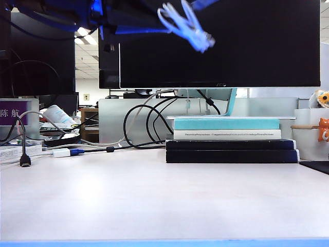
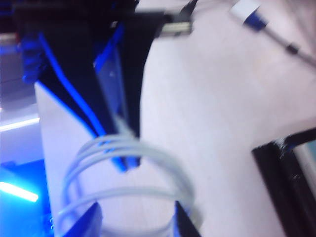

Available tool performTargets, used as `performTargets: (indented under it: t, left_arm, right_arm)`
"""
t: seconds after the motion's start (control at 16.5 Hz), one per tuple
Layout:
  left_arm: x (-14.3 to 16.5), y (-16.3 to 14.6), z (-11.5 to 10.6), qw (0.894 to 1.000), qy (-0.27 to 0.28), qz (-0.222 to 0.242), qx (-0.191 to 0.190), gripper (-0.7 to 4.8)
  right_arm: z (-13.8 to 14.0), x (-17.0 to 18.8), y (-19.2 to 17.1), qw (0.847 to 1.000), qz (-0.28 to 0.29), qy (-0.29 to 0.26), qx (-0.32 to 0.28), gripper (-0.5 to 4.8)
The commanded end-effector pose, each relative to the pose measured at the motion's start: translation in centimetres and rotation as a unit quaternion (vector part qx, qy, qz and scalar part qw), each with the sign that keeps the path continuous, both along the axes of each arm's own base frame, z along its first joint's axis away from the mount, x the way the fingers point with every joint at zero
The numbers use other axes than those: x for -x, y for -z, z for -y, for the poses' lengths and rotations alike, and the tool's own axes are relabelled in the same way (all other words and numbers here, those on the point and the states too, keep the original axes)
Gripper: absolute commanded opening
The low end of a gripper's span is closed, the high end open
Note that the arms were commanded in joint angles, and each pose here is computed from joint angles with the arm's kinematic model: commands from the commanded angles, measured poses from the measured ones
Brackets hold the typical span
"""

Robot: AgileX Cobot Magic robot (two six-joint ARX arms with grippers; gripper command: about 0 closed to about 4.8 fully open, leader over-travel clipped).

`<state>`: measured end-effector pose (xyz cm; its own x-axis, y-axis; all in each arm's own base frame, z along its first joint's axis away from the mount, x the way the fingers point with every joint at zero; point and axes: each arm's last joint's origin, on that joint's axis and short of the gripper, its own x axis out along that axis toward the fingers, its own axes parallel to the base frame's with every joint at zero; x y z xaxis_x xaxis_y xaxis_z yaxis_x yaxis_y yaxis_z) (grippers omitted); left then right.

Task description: Unfold the white charging cable into a straight cable.

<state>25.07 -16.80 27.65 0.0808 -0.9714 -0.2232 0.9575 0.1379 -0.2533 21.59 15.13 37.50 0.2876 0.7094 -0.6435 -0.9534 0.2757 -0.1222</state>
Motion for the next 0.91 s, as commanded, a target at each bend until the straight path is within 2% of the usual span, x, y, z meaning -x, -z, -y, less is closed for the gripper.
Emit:
performTargets:
  t: [0.06, 0.3, 0.36, 0.42, 0.85, 0.91]
  left_arm:
    - [0.52, -0.55, -0.02, 0.998, 0.057, -0.005, 0.024, -0.06]
    - [0.83, -1.06, -0.24, 0.998, 0.052, 0.002, 0.025, -0.06]
    - [0.83, -1.04, -0.24, 0.998, 0.052, 0.001, 0.025, -0.06]
    - [0.83, -1.05, -0.23, 0.998, 0.053, 0.002, 0.025, -0.06]
    - [0.76, -1.41, -0.17, 0.997, 0.059, 0.020, 0.037, -0.06]
    - [0.80, -1.42, -0.17, 0.997, 0.065, 0.019, 0.039, -0.06]
  right_arm:
    - [0.71, 0.53, -1.09, 0.997, 0.042, 0.056, 0.017, 2.02]
    - [1.30, 1.20, -0.82, 0.997, 0.019, 0.065, 0.044, 1.98]
    - [1.34, 1.29, -0.73, 0.997, 0.013, 0.064, 0.048, 1.84]
    - [1.39, 1.41, -0.63, 0.997, 0.004, 0.060, 0.050, 1.38]
    - [1.18, 1.33, -0.77, 0.999, 0.004, 0.045, 0.030, 1.38]
    - [1.15, 1.27, -0.75, 0.999, 0.005, 0.045, 0.030, 0.84]
